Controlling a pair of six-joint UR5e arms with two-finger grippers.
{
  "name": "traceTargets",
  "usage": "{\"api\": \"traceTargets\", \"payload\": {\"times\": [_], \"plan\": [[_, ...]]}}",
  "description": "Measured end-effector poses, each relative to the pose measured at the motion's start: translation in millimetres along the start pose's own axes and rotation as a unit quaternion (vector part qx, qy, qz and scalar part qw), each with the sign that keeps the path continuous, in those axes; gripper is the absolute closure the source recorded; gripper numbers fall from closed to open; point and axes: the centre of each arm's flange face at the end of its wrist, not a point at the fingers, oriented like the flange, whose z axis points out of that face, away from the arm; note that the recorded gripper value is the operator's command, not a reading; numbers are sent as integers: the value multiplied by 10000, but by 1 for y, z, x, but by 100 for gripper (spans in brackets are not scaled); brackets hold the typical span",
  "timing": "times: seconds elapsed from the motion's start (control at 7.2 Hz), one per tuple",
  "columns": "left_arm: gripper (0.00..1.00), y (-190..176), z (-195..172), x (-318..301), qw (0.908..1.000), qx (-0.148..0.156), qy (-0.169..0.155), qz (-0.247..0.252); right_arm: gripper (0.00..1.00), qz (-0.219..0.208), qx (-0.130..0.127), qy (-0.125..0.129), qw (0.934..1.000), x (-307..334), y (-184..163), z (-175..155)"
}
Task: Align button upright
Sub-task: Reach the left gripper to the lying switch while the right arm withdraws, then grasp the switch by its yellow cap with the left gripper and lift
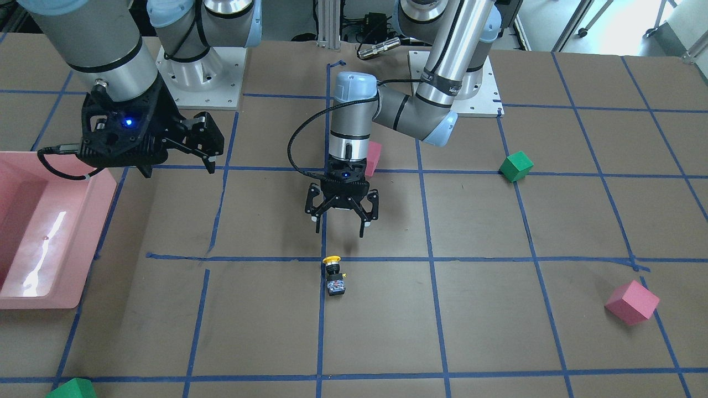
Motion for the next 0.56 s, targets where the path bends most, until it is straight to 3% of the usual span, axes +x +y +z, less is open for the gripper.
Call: {"api": "traceTargets", "payload": {"times": [0.28,0.42,0.56], "plan": [[4,8,23,14,9992,133,-58,-372,0,12,21,22,10000,2,1,-2],[12,13,30,16,9987,191,-104,-457,0,14,17,50,10000,3,1,-1],[13,14,35,18,9983,263,-139,-494,0,18,19,64,10000,3,1,-1]]}}
